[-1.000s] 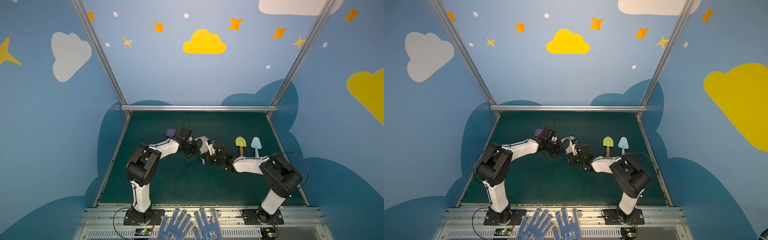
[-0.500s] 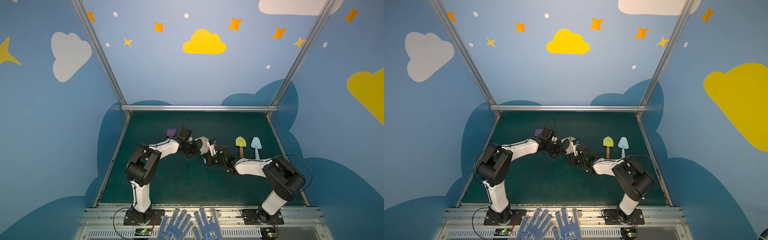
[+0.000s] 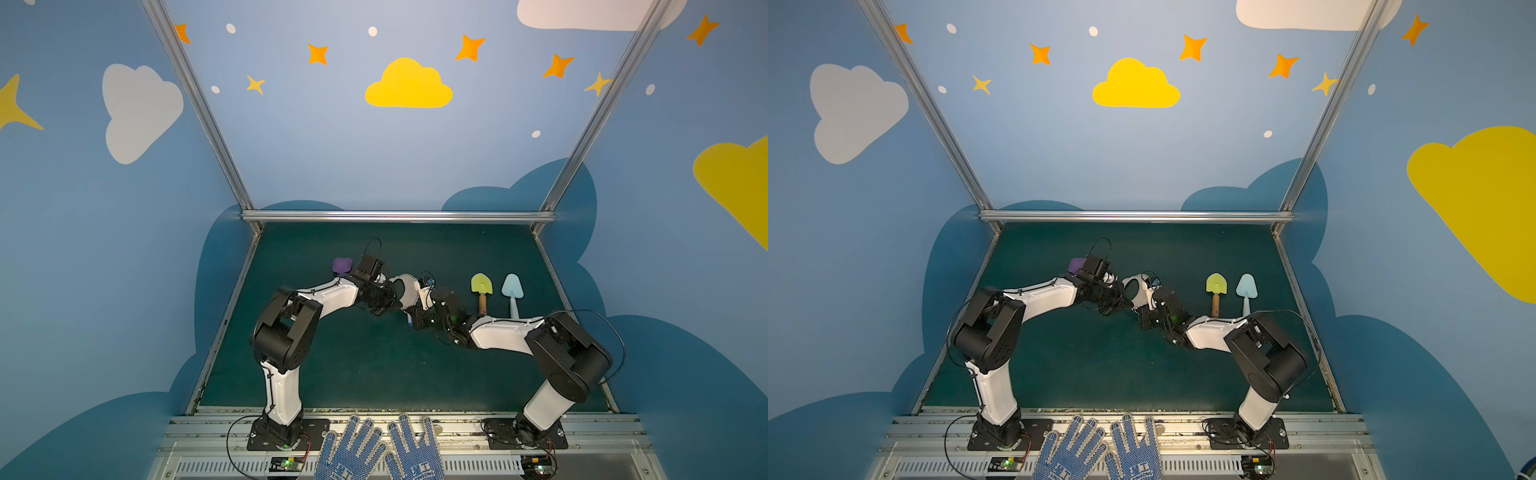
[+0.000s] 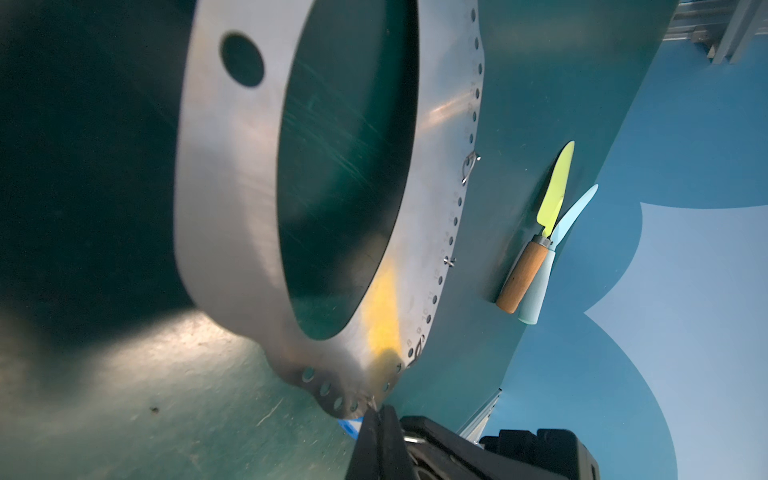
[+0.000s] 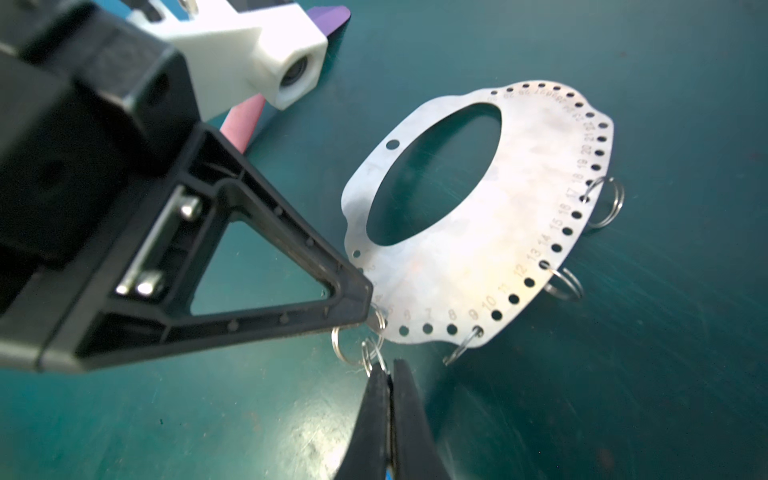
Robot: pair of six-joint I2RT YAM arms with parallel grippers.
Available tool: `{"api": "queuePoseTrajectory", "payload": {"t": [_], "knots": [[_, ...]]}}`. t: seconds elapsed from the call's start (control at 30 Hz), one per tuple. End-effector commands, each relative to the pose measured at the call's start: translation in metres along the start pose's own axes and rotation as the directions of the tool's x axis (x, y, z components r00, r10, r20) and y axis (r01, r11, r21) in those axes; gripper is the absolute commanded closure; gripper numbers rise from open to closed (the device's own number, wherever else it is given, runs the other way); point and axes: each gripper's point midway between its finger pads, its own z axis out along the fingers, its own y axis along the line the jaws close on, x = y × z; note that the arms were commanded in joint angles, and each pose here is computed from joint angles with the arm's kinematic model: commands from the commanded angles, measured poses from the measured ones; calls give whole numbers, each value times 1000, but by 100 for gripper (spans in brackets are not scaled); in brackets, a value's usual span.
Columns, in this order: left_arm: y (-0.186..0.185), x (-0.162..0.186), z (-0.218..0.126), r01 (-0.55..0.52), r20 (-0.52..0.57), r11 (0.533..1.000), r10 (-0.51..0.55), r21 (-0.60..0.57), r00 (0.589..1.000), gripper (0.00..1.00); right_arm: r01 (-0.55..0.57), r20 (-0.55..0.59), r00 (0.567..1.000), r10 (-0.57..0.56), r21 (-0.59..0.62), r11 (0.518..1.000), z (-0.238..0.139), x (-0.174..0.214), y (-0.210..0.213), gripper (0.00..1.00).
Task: Put the keys on the keyring
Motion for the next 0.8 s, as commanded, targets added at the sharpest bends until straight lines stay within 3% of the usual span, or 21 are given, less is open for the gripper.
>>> {"api": "queuePoseTrajectory", "payload": {"t": [0.0,0.53,0.77], "knots": [[-7,5,-5,-7,-8,1000,7,24,1000,96,9,63,998,-7,-17,1000,-8,-19,7,100],[-11,-4,-6,65,-38,992,-61,108,997,96,26,37,999,-22,-106,994,-17,12,17,100],[-11,3,-4,77,-86,990,-67,116,994,96,50,78,996,-41,-119,992,-14,-2,24,100]]}}
